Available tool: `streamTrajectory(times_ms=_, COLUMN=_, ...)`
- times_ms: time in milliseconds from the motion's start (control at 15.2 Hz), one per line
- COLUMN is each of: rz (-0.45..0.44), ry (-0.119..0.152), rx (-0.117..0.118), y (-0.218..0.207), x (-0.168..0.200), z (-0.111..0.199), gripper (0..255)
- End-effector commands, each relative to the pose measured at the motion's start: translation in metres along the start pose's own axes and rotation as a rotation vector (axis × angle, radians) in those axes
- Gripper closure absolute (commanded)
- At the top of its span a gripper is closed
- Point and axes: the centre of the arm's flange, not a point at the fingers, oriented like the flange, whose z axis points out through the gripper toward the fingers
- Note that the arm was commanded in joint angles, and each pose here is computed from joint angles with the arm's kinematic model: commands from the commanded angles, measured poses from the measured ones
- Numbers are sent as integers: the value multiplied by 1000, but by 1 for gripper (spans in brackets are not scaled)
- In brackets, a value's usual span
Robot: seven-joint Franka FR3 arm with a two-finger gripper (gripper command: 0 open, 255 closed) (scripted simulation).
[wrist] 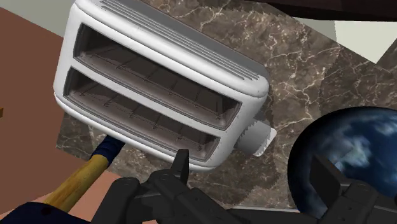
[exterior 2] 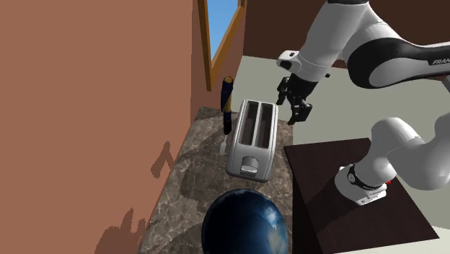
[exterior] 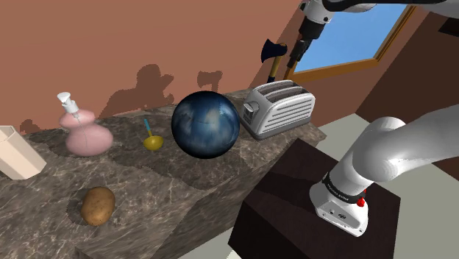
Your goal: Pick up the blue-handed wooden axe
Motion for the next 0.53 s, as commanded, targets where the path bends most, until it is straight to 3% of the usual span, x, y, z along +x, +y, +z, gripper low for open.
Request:
streamTrajectory(times_ms=0, rz=-36, ry=13, rx=-13, y=22, x=10, z=7, gripper=0)
streamTrajectory(times_ms=462, rz=-149, ry=55, rx=-51, y=100, x=40, z=19, gripper=0)
